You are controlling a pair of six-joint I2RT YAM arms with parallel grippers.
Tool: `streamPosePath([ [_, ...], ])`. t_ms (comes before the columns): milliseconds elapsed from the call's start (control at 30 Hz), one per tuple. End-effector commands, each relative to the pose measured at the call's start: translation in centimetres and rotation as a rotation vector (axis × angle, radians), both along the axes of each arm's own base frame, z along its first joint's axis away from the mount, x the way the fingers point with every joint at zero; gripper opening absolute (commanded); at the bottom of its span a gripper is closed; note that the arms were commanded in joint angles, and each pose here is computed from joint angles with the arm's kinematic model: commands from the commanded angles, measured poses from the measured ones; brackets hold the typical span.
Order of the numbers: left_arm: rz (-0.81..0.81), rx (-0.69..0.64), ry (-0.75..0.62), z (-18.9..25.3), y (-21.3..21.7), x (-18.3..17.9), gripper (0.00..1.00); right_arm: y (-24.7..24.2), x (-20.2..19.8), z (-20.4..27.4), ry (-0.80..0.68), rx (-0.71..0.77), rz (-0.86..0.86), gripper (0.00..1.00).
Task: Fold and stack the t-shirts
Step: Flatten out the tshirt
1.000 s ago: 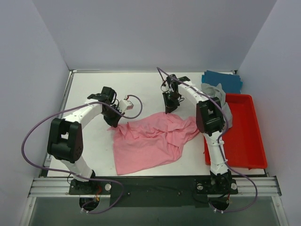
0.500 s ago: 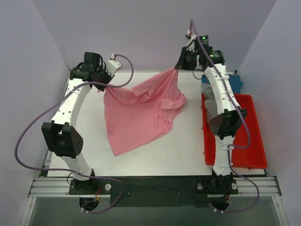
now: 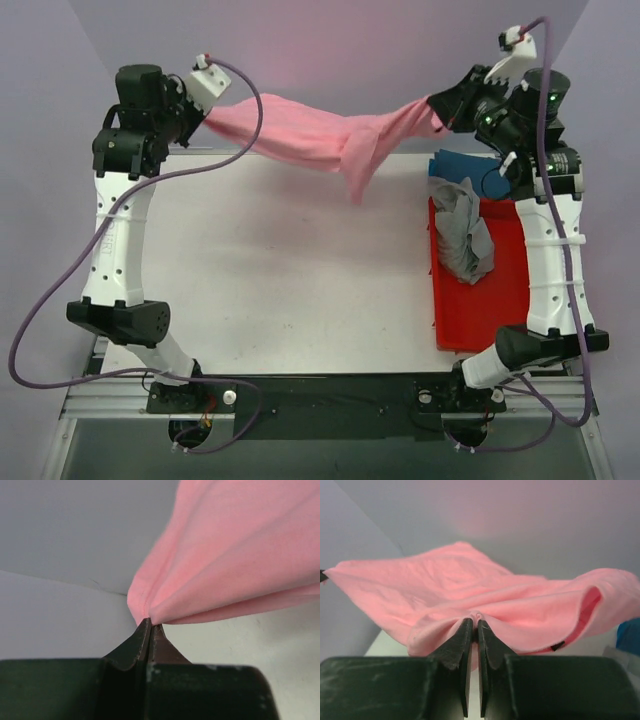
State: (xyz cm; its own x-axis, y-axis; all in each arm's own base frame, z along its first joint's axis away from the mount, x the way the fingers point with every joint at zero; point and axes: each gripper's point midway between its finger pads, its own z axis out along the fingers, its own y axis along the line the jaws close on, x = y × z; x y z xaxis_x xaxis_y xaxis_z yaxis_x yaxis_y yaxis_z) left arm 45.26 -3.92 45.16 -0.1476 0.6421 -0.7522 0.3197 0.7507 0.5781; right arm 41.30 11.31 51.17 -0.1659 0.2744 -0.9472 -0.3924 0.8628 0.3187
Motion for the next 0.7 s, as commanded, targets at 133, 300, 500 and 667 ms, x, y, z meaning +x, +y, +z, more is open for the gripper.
streamPosePath([
  [133, -0.153, 0.096, 0.591, -23.6, -1.7, -6.4, 0.0, 2.3, -1.7, -23.8, 0.447, -0.179, 0.109, 0.0],
  [300, -0.271, 0.134, 0.943, -35.3, -3.3, -14.6, 0.15, 3.5, -5.5, -36.8, 0.725, -0.275, 0.161, 0.0],
  [500, -0.425, 0.173, 1.109, -38.0, -5.2, -19.8, 0.67, 1.4, -6.8, -42.6, 0.938, -0.329, 0.035, 0.03],
  [667, -0.492, 0.214, 1.14, -36.5, -4.8, -20.6, 0.7, -0.2, -3.6, -42.4, 0.999, -0.454, -0.08, 0.45],
])
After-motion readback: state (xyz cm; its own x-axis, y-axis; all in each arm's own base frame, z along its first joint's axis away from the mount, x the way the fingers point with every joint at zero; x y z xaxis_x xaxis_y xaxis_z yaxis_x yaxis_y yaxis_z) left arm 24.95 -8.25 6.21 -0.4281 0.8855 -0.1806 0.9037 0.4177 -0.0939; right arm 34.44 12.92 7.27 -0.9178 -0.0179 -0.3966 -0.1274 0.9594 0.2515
